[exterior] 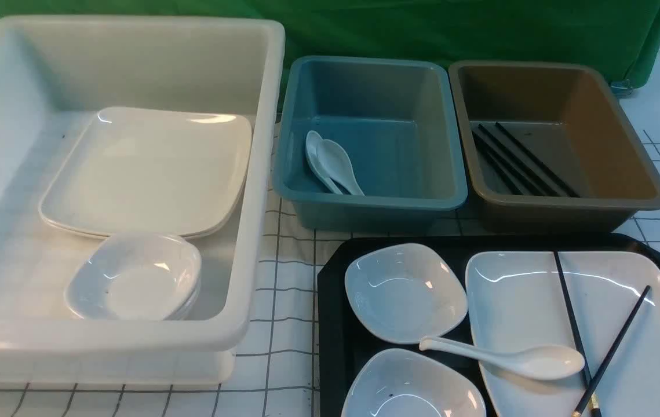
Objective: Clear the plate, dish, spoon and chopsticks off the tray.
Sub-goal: Use the right arm to grab a soup spoon from the plate
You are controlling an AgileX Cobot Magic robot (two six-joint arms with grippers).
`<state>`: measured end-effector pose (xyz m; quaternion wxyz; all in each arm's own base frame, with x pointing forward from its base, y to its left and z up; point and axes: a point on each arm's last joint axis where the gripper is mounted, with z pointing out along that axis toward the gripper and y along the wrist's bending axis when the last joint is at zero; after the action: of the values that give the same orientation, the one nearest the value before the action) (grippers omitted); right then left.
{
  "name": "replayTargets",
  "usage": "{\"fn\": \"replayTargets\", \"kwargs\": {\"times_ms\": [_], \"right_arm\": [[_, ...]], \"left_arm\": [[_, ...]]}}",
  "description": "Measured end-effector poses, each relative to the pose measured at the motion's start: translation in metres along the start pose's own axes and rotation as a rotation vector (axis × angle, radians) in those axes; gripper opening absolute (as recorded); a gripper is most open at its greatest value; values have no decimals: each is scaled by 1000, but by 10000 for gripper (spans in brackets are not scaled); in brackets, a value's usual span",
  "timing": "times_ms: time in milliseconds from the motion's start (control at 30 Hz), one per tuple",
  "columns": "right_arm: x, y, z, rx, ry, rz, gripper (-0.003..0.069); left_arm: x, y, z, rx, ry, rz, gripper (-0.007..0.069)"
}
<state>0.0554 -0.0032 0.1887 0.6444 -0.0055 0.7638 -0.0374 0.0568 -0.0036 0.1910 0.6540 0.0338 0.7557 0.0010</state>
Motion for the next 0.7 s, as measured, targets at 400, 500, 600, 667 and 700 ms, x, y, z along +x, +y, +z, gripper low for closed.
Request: {"fn": "replayTargets", "kwargs": {"times_ms": [400,500,600,667,700], "right_arm": [[0,0,0,0,0,0,247],[0,0,0,0,0,0,247],[0,0,0,0,0,0,247],[0,0,0,0,0,0,247],[0,0,0,0,0,0,247]], "left_arm": [[0,0,0,0,0,0,5],[0,0,0,0,0,0,5],[0,0,0,0,0,0,5],[0,0,0,0,-1,0,5],[-2,0,0,-1,-17,-12,5]]}}
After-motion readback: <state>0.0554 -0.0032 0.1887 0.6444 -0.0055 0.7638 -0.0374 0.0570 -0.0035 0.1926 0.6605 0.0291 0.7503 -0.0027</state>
